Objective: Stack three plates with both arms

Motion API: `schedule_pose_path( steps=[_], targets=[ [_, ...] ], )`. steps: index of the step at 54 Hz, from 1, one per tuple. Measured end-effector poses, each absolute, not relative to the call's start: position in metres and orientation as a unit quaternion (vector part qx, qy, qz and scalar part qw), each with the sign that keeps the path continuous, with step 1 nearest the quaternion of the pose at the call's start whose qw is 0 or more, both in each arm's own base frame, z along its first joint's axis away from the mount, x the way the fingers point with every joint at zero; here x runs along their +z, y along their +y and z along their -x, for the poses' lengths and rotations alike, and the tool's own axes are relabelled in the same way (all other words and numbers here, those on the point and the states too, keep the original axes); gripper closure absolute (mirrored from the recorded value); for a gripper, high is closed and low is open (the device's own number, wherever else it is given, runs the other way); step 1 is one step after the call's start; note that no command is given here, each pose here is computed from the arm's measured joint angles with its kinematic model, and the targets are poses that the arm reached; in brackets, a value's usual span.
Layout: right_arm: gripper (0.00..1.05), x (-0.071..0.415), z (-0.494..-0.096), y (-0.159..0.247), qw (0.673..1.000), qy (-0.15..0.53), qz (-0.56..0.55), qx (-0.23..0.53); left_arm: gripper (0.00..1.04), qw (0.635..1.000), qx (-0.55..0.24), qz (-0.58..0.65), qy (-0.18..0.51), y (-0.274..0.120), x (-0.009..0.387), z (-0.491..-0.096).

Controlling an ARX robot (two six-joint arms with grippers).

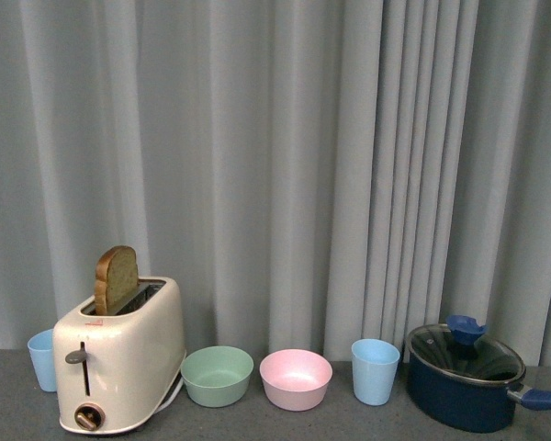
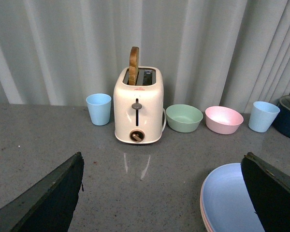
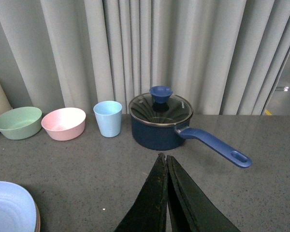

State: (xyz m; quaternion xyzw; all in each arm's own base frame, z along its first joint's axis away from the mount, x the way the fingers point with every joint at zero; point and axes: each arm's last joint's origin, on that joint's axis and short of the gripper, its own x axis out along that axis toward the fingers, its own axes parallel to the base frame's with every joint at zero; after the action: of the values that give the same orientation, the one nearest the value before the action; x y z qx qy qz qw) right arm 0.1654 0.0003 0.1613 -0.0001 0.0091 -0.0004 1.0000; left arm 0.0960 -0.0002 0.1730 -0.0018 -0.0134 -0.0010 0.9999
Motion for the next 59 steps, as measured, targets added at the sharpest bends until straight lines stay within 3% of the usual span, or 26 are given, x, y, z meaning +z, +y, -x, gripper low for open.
schedule_pose_path(
  steps=[59],
  targets=[
    [1.02, 0.169, -0.114, 0.000, 1.000, -0.004, 0.000, 0.001, 0.07, 1.000, -0.001, 0.002, -0.013, 0.000, 0.173, -0.096]
  ],
)
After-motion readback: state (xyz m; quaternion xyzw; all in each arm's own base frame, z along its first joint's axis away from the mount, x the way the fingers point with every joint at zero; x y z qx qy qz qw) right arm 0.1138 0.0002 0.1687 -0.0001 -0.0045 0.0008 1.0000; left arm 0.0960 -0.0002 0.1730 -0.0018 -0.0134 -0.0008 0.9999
